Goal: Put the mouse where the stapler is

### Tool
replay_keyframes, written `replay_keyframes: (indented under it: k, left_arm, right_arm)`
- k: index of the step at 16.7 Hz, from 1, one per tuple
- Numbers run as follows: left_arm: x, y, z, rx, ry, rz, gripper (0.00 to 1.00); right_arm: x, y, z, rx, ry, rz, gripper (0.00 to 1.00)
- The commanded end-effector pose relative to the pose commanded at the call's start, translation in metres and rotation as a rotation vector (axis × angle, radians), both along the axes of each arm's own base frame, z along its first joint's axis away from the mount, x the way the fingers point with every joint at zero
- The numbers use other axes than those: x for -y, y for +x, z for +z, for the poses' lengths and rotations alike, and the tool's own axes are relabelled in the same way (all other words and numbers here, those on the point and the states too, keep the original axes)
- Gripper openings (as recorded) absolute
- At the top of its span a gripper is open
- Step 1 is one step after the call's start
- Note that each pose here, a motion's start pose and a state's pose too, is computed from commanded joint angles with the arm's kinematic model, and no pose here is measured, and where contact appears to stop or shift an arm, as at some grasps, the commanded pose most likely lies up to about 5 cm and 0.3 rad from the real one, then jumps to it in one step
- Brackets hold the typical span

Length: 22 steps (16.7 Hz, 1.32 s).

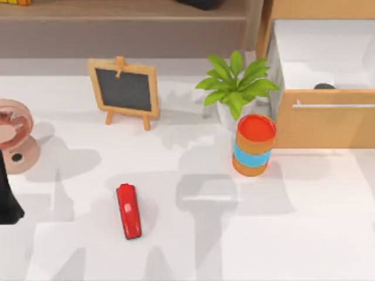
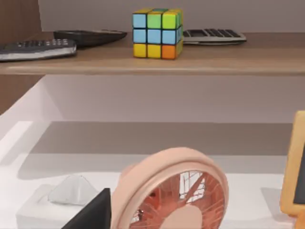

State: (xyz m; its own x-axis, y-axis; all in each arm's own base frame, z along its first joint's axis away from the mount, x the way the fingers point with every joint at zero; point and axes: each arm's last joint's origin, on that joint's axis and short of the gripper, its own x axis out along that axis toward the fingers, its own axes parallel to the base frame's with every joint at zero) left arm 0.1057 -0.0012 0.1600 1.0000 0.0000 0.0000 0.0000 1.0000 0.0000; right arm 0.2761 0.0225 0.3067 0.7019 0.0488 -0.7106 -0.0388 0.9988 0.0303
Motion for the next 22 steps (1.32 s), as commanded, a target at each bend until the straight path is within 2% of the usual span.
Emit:
replay_keyframes:
  k: [4,10,15,22]
  left_arm:
    - [0.000,0.000,0.000,0.000,0.000,0.000,1.00]
    - [0.000,0.000,0.000,0.000,0.000,0.000,1.00]
    - [0.000,0.000,0.000,0.000,0.000,0.000,1.00]
    - [0.000,0.000,0.000,0.000,0.000,0.000,1.00]
  right_arm:
    - [-0.016,0.081,-0.018,-0.232,-0.012,0.015,1.00]
    - [-0.038,0.168,-0.085,-0.518,-0.038,0.024,1.00]
    - [-0.048,0.200,-0.133,-0.656,-0.053,0.022,1.00]
    - [-0.047,0.206,-0.142,-0.676,-0.053,0.014,1.00]
